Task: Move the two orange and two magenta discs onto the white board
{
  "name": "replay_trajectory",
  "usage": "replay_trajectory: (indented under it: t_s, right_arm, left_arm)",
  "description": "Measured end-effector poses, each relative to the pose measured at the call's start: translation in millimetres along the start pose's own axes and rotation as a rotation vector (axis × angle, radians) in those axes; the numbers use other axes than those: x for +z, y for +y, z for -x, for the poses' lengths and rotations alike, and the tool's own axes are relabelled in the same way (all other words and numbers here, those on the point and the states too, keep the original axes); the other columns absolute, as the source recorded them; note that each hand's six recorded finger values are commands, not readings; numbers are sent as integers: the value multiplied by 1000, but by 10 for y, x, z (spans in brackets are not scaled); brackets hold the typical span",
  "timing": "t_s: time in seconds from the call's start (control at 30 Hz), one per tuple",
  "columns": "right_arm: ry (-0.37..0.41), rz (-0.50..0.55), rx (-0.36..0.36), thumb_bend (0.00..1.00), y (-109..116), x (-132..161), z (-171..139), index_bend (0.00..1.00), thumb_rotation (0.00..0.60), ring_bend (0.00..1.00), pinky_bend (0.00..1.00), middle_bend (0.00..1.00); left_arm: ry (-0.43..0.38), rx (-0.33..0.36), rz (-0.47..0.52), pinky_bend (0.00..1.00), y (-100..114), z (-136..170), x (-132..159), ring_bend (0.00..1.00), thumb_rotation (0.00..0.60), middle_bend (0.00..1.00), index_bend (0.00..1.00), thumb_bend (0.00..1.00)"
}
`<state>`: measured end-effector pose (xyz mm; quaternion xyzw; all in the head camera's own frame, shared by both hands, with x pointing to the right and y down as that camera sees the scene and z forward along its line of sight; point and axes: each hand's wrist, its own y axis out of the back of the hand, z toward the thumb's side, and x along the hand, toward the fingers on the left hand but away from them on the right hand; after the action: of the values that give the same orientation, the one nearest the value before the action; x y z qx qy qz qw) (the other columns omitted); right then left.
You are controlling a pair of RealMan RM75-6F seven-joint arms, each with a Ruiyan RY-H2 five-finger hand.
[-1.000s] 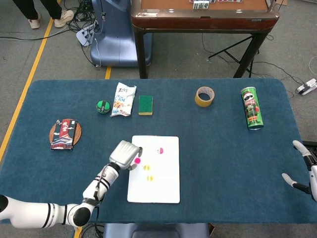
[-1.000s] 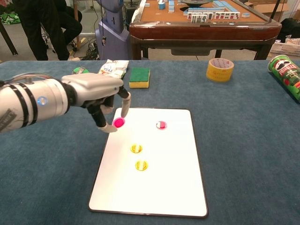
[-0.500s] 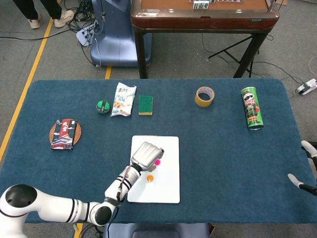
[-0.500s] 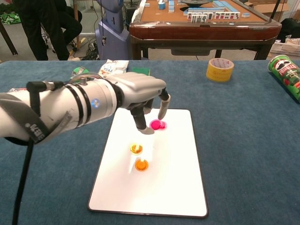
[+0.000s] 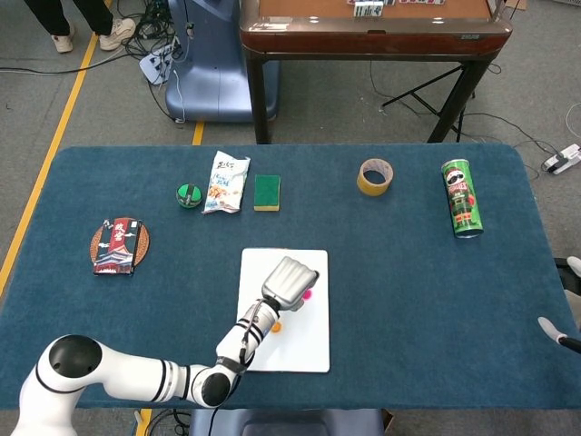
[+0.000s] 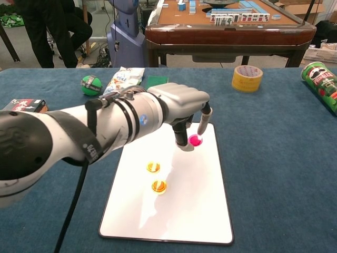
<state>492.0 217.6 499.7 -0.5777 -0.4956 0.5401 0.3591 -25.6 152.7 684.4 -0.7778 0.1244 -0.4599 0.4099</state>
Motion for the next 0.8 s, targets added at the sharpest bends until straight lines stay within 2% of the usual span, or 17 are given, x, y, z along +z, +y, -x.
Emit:
replay_trajectory:
  t_s: [0.5,0.57,0.73,0.8]
  right_arm:
    - [-19,10,-4,0,30,-55,-3,162,600,262,379,267]
    - [-20,10,-4,0,30,-56,-4,165,600,262,379,267]
    - [-19,12,-4,0,33,-56,-5,178,600,262,379,267]
    - [-19,11,-4,0,33,-56,-4,178,600,262,379,267]
  left_arm:
    - [14,-4,-27,1000,-69,-126,46,1000,600,1000,560,262]
    - [13,-5,-30,1000,-77,-129,52,1000,600,1000,538,262]
    - [16,-1,-43,1000,-78,-135,53,1000,600,1000,379,262]
    - [18,-1,-43,1000,-80,-136,47,1000,600,1000,344,262]
